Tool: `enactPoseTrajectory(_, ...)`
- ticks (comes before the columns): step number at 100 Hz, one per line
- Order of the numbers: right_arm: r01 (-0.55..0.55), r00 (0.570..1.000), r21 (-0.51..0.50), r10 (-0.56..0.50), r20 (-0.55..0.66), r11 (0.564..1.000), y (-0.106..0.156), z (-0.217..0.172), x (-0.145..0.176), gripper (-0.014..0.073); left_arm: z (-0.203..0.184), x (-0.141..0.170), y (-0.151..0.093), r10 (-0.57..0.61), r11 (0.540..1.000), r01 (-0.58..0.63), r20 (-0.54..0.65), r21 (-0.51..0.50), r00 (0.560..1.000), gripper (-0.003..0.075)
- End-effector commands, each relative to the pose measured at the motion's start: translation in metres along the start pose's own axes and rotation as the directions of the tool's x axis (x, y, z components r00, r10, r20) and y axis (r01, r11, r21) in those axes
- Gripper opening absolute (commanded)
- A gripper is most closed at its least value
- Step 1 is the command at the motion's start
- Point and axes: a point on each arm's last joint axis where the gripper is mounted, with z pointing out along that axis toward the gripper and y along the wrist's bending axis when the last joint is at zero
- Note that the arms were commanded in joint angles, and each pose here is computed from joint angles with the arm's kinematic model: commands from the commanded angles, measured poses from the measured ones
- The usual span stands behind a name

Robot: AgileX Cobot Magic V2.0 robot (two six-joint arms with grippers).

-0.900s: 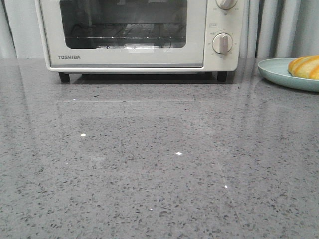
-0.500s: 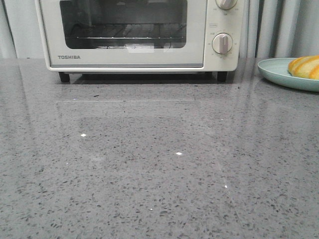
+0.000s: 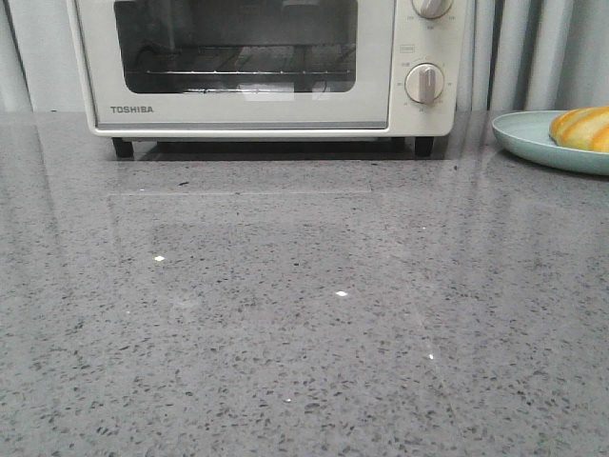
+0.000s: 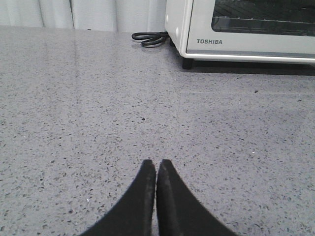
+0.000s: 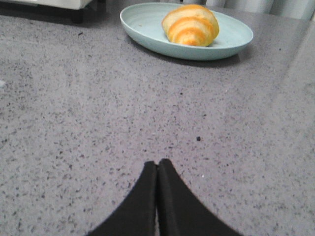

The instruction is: Put bread in oven

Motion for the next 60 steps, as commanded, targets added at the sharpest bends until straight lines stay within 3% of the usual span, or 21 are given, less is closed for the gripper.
enactPoseTrajectory(1, 0.007, 0.988, 0.004, -0.007, 0.155, 1.000, 0.001, 0.000, -0.007, -0.0057, -0.001, -0.001, 0.000, -0.035, 0.999, 0.035, 0.084, 0.002, 0.996, -0.0021)
enactPoseTrajectory(9, -0.015, 0.964, 0.002, 0.014, 0.266, 1.000, 0.000, -0.002, -0.017, -0.0057, -0.001, -0.005, 0.000, -0.123, 0.992, 0.121, 0.121, 0.023, 0.985, -0.0021)
enactPoseTrajectory(14, -0.190, 0.915, -0.055, 0.197, 0.352, 0.980, -0.001, -0.005, -0.026, -0.0057, -0.002, -0.009, -0.001, -0.237, 0.972, 0.232, 0.162, 0.050, 0.958, -0.0021)
enactPoseTrajectory(19, -0.343, 0.837, -0.115, 0.359, 0.413, 0.932, -0.003, -0.008, -0.032, -0.0057, -0.003, -0.014, 0.000, -0.418, 0.908, 0.407, 0.203, 0.095, 0.885, -0.0021)
enactPoseTrajectory(20, -0.375, 0.817, -0.127, 0.392, 0.424, 0.918, -0.004, -0.008, -0.033, -0.0057, -0.003, -0.015, 0.001, -0.488, 0.873, 0.475, 0.210, 0.113, 0.847, -0.0021)
enactPoseTrajectory(24, -0.451, 0.767, -0.154, 0.470, 0.437, 0.879, -0.006, -0.009, -0.035, -0.0057, -0.004, -0.018, 0.002, -0.581, 0.814, 0.565, 0.229, 0.139, 0.781, -0.0021)
enactPoseTrajectory(31, -0.520, 0.744, -0.171, 0.542, 0.391, 0.837, -0.006, -0.008, -0.031, -0.0057, -0.004, -0.020, 0.004, -0.697, 0.716, 0.677, 0.237, 0.171, 0.677, -0.0021)
enactPoseTrajectory(37, -0.563, 0.724, -0.182, 0.587, 0.361, 0.806, -0.006, -0.007, -0.029, -0.0057, -0.004, -0.020, 0.005, -0.730, 0.681, 0.710, 0.229, 0.180, 0.643, -0.0021)
enactPoseTrajectory(46, -0.664, 0.634, -0.216, 0.692, 0.345, 0.716, -0.008, -0.007, -0.030, -0.0057, -0.004, -0.021, 0.005, -0.775, 0.630, 0.752, 0.225, 0.193, 0.591, -0.0021)
enactPoseTrajectory(51, -0.678, 0.612, -0.229, 0.709, 0.351, 0.698, -0.009, -0.009, -0.034, -0.0057, -0.006, -0.026, 0.005, -0.777, 0.627, 0.751, 0.231, 0.207, 0.585, -0.0021)
enactPoseTrajectory(54, -0.674, 0.610, -0.235, 0.707, 0.358, 0.700, -0.009, -0.010, -0.037, -0.0057, -0.008, -0.031, 0.004, -0.758, 0.651, 0.729, 0.242, 0.214, 0.606, -0.0021)
enactPoseTrajectory(60, -0.652, 0.625, -0.245, 0.692, 0.361, 0.717, -0.009, -0.014, -0.047, -0.0057, -0.013, -0.047, 0.000, -0.645, 0.764, 0.610, 0.267, 0.211, 0.716, -0.0021)
